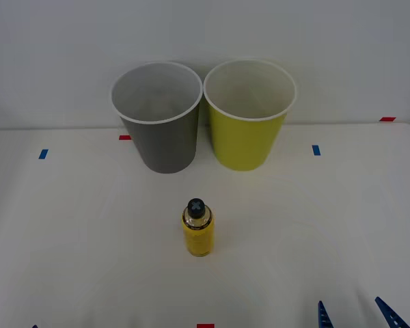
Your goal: Put cans in the gray bin and PET bottles in the light green bin.
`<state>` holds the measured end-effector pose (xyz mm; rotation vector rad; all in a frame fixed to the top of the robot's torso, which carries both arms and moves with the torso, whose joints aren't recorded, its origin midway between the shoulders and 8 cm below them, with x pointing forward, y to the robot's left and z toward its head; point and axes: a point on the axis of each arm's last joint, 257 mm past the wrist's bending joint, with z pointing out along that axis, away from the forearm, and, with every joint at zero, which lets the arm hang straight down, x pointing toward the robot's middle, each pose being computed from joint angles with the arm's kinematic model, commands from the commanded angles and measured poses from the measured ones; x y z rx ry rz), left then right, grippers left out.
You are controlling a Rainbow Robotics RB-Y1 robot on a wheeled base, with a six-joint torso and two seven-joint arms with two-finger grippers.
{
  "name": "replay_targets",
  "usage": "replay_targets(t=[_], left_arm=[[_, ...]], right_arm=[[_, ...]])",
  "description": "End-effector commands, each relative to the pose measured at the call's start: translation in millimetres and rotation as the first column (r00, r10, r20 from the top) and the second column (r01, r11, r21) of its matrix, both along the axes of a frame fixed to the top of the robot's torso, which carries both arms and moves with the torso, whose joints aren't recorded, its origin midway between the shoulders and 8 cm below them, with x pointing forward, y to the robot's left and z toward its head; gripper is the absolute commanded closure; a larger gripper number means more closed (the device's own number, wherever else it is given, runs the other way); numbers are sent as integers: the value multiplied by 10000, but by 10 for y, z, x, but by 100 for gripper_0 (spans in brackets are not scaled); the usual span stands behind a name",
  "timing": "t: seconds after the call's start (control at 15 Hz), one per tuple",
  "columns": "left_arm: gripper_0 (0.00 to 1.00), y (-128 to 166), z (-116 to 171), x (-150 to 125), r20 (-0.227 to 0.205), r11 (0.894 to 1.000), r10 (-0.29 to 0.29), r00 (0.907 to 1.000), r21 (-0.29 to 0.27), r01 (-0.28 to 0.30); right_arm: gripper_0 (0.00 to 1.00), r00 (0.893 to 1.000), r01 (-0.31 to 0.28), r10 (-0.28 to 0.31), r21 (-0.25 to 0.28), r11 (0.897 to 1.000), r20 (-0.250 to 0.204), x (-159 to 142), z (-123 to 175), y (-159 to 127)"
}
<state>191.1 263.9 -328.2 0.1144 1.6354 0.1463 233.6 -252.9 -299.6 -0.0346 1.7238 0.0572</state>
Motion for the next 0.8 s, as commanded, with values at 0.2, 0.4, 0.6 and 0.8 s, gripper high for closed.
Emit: replay_targets(t=[0.2, 0.4, 0.6, 0.8], left_arm=[[0, 0, 0, 0, 0, 10000, 0, 10000, 0, 0], [0, 0, 0, 0, 0, 10000, 0, 10000, 0, 0], [0, 0, 0, 0, 0, 10000, 0, 10000, 0, 0], [0, 0, 0, 0, 0, 10000, 0, 10000, 0, 0]], right_arm=[[0, 10000, 0, 0, 0, 10000, 0, 0, 0, 0], [0, 10000, 0, 0, 0, 10000, 0, 0, 0, 0], [0, 10000, 0, 0, 0, 10000, 0, 0, 0, 0], [0, 10000, 0, 0, 0, 10000, 0, 0, 0, 0]])
